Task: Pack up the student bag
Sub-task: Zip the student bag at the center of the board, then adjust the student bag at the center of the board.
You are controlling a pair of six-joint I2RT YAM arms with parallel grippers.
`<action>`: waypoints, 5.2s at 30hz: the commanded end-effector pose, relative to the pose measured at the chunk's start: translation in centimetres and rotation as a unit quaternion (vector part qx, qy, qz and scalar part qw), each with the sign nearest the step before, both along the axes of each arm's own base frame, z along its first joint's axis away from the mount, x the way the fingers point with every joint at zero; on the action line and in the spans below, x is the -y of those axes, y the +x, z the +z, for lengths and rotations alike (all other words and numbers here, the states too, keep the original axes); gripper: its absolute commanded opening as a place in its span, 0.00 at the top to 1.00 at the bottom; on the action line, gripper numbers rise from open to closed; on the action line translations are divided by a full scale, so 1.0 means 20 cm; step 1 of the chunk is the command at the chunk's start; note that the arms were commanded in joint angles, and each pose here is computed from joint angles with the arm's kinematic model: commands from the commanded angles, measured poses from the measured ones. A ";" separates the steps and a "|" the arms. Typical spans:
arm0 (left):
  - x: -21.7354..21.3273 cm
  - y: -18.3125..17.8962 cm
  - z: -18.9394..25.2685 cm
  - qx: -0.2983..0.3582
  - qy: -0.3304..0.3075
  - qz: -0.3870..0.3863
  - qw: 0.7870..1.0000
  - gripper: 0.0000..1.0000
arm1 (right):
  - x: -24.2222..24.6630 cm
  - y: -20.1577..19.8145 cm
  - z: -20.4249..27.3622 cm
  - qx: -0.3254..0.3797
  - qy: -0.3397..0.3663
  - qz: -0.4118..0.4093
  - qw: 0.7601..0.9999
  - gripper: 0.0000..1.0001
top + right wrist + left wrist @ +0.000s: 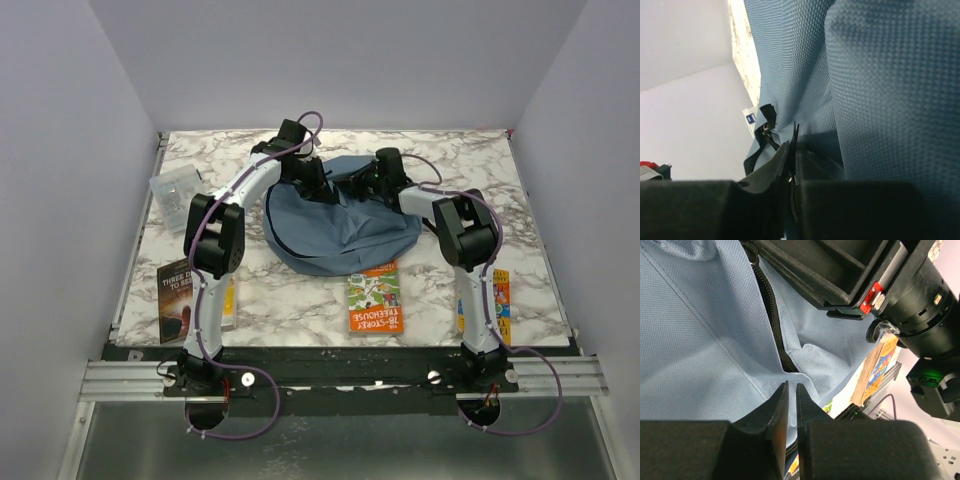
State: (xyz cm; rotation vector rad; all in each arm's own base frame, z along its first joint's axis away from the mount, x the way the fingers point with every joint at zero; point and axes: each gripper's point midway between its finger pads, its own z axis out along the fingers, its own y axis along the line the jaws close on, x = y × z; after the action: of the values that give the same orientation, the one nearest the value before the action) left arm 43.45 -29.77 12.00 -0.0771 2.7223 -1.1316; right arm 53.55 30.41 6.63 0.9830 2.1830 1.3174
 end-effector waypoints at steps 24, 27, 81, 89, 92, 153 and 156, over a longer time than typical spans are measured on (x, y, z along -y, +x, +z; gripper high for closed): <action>-0.20 0.26 0.11 -0.077 -0.128 0.165 0.975 0.52 | -0.08 -0.27 0.45 0.277 0.113 0.191 0.935 0.99; -0.17 0.29 0.10 -0.092 -0.134 0.188 0.969 0.52 | -0.07 -0.28 0.47 0.285 0.115 0.197 0.931 0.99; -0.25 0.59 0.09 -0.063 -0.113 0.285 0.950 1.00 | 0.20 -1.00 0.13 0.259 -0.065 0.334 0.904 0.99; -0.27 0.58 0.11 -0.056 -0.109 0.286 0.950 1.00 | 0.31 -1.13 -0.11 0.147 -0.123 0.332 0.924 0.99; -0.27 0.58 0.14 -0.045 -0.110 0.279 0.953 1.00 | 0.33 -1.09 -0.14 0.144 -0.143 0.329 0.922 0.99; -0.75 -0.21 -0.06 -0.046 -0.044 0.159 0.985 1.00 | 0.38 -0.83 -0.04 0.142 -0.341 0.180 0.911 0.40; -0.75 -0.26 -0.05 -0.044 -0.082 0.192 0.977 1.00 | 0.38 -0.64 -0.07 0.152 -0.364 0.156 0.905 0.40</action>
State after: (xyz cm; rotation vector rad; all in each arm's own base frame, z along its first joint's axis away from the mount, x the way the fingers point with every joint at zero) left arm 38.84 -13.84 8.07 -0.5872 2.6892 -1.0557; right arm 36.01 23.15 5.93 0.0850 2.4135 0.6739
